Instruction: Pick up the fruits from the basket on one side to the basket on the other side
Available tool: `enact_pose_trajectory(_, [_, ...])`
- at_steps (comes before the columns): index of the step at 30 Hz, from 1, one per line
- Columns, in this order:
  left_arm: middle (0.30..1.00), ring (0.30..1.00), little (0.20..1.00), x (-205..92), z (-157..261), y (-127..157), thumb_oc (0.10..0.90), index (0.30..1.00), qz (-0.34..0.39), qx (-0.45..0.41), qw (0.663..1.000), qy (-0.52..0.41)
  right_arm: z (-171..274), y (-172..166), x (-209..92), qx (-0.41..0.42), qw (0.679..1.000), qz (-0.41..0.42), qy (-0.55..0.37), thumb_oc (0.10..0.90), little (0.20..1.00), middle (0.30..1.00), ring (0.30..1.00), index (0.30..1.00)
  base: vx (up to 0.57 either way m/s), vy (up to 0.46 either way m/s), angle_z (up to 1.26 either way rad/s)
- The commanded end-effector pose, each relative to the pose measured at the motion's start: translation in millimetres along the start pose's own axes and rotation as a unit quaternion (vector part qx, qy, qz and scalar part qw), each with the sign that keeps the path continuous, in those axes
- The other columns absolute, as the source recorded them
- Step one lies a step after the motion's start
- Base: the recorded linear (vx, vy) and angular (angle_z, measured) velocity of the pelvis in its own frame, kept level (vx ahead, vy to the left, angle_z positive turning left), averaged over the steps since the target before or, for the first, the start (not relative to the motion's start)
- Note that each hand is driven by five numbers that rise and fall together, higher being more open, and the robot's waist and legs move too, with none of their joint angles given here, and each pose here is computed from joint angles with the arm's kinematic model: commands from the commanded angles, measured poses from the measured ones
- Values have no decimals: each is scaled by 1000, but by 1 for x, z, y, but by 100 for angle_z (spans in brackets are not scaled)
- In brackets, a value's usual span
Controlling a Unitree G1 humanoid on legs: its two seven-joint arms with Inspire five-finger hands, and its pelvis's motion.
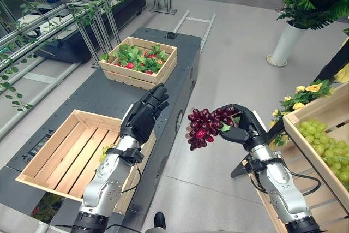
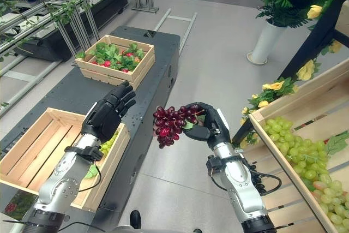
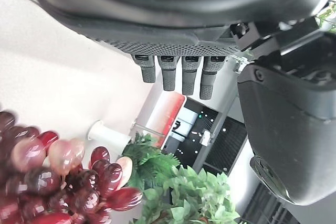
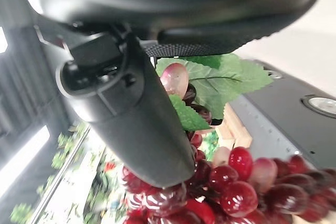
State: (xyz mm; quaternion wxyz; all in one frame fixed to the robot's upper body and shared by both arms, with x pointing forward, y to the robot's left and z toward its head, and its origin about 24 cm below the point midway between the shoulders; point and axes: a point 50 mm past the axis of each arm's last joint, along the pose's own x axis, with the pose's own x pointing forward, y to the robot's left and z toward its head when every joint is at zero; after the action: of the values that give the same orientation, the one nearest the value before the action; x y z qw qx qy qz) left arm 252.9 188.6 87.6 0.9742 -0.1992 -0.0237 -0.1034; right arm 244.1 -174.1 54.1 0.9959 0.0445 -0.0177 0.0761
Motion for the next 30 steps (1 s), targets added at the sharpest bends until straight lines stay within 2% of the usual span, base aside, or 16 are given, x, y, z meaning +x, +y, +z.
enact_pose_trajectory(1, [900,900,900,16,35,-14,800,900,-41,-46,990,-126,42,5,15,80,989,-7,-123,400,300,300,300,300,10,-17,-5])
enact_pose_trajectory(5, [900,900,900,17,32,-19,800,900,-55,-68,988,-129,27,10,15,137,986,-6,-99,400,300,300,300,300,4,-13,-2])
enact_pose_trajectory(6, [900,900,900,18,30,-22,800,900,-62,-80,986,-130,20,12,15,172,981,-9,-91,400,300,300,300,300,-9,-22,-7])
enact_pose_trajectory(11, [900,900,900,27,31,-34,800,900,-84,-89,981,-151,18,12,25,241,965,3,-106,400,300,300,300,300,-152,-29,-24])
enact_pose_trajectory(16, [900,900,900,35,42,-45,800,900,-100,-91,971,-196,22,4,42,266,957,5,-115,400,300,300,300,300,-193,4,-18])
enact_pose_trajectory(22, [900,900,900,35,46,-51,800,900,-107,-98,964,-223,19,-1,44,332,935,8,-127,400,300,300,300,300,-85,-27,-10])
enact_pose_trajectory(30, [900,900,900,36,46,-59,800,900,-127,-117,955,-243,16,-9,48,363,921,8,-139,400,300,300,300,300,-41,-35,-12])
